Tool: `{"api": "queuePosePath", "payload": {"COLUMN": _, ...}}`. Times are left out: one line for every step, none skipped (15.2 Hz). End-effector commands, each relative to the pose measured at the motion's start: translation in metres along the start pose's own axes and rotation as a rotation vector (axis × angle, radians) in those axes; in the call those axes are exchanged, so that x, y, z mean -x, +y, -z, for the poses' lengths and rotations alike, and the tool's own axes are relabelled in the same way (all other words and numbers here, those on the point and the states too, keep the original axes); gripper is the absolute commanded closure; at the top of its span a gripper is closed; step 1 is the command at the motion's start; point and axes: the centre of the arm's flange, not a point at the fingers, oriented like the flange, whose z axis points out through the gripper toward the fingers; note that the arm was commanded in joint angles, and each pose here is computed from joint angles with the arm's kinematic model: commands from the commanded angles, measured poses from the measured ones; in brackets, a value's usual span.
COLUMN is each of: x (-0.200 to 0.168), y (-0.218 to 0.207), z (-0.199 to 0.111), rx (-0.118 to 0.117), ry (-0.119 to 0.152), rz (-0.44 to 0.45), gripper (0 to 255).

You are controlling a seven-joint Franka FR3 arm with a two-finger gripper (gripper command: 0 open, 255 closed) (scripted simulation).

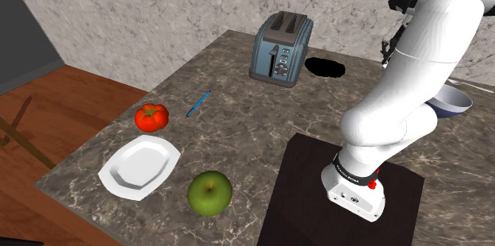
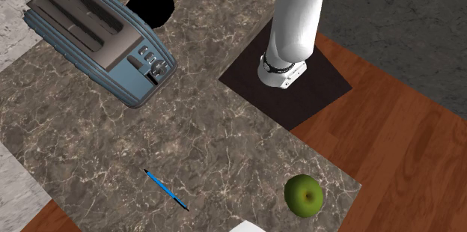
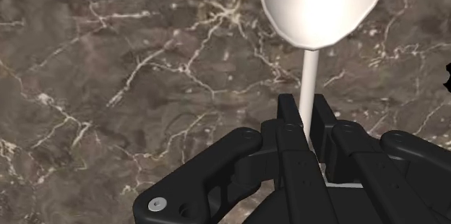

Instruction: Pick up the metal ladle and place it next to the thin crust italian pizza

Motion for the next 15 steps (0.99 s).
{"api": "queuePosePath", "payload": {"x": -0.002, "y": 0.002, "z": -0.01, "rx": 0.0, "ry": 0.001, "rz": 0.0, "gripper": 255}}
{"api": "queuePosePath", "payload": {"x": -0.002, "y": 0.002, "z": -0.016, "rx": 0.0, "ry": 0.001, "rz": 0.0, "gripper": 255}}
{"api": "queuePosePath", "payload": {"x": -0.002, "y": 0.003, "z": -0.021, "rx": 0.0, "ry": 0.001, "rz": 0.0, "gripper": 255}}
{"api": "queuePosePath", "payload": {"x": -0.002, "y": 0.004, "z": -0.026, "rx": 0.0, "ry": 0.001, "rz": 0.0, "gripper": 255}}
{"api": "queuePosePath", "payload": {"x": -0.002, "y": 0.004, "z": -0.031, "rx": 0.0, "ry": 0.001, "rz": 0.0, "gripper": 255}}
{"api": "queuePosePath", "payload": {"x": -0.002, "y": 0.005, "z": -0.037, "rx": 0.0, "ry": 0.001, "rz": 0.0, "gripper": 255}}
{"api": "queuePosePath", "payload": {"x": -0.002, "y": 0.005, "z": -0.042, "rx": 0.0, "ry": 0.001, "rz": 0.0, "gripper": 255}}
{"api": "queuePosePath", "payload": {"x": -0.002, "y": 0.006, "z": -0.047, "rx": 0.0, "ry": 0.001, "rz": 0.0, "gripper": 255}}
{"api": "queuePosePath", "payload": {"x": -0.003, "y": 0.007, "z": -0.052, "rx": 0.0, "ry": 0.001, "rz": 0.0, "gripper": 255}}
{"api": "queuePosePath", "payload": {"x": -0.003, "y": 0.007, "z": -0.058, "rx": 0.0, "ry": 0.001, "rz": 0.0, "gripper": 255}}
{"api": "queuePosePath", "payload": {"x": -0.003, "y": 0.008, "z": -0.063, "rx": 0.0, "ry": 0.001, "rz": 0.0, "gripper": 255}}
{"api": "queuePosePath", "payload": {"x": -0.003, "y": 0.008, "z": -0.068, "rx": 0.0, "ry": 0.001, "rz": 0.0, "gripper": 255}}
{"api": "queuePosePath", "payload": {"x": -0.003, "y": 0.008, "z": -0.068, "rx": 0.0, "ry": 0.001, "rz": 0.0, "gripper": 255}}
{"api": "queuePosePath", "payload": {"x": -0.003, "y": 0.008, "z": -0.068, "rx": 0.0, "ry": 0.001, "rz": 0.0, "gripper": 255}}
{"api": "queuePosePath", "payload": {"x": -0.003, "y": 0.008, "z": -0.068, "rx": 0.0, "ry": 0.001, "rz": 0.0, "gripper": 255}}
